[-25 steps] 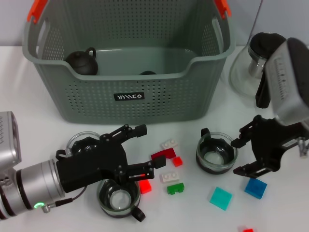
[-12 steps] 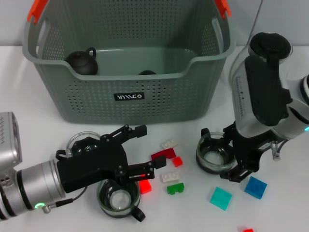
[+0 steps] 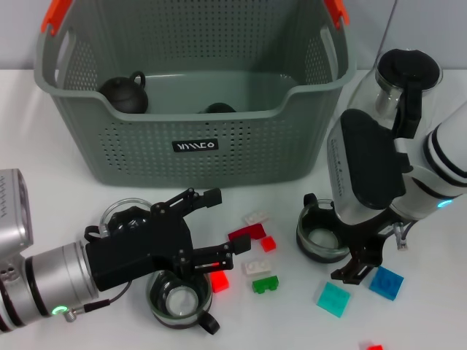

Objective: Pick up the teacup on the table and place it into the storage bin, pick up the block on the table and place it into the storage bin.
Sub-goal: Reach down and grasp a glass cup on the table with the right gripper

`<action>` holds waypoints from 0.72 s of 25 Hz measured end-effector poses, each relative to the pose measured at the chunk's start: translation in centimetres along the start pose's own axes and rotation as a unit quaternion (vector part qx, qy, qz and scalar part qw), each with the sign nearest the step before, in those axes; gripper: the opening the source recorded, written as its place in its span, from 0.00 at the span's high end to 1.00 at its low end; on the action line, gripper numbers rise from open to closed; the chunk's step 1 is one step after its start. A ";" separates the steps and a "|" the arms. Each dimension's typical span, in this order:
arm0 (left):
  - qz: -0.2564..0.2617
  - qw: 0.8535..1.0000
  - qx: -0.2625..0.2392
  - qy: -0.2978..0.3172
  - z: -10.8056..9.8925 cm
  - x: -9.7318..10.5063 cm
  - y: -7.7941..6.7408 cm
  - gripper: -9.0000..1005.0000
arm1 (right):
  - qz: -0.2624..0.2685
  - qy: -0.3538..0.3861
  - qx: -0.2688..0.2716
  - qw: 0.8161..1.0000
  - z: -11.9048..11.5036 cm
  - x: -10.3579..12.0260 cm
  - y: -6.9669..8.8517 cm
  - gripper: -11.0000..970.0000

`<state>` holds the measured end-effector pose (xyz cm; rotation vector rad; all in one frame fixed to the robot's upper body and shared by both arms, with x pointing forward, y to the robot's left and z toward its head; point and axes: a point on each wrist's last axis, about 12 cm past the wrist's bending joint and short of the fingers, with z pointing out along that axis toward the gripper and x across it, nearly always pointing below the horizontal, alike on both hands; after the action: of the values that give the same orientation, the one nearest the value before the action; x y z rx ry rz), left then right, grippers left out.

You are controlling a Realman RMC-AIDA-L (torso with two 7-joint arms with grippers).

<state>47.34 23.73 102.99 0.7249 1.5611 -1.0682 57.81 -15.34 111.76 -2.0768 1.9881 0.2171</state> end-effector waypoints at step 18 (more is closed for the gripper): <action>-0.002 1.000 -0.003 -0.001 -0.3 0.3 -0.3 0.05 | -0.016 0.013 0.004 1.000 0.9 -0.5 0.4 0.35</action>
<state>46.91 23.88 102.76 0.7165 1.5654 -1.0655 57.43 -14.59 110.97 -2.1146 1.9661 0.1761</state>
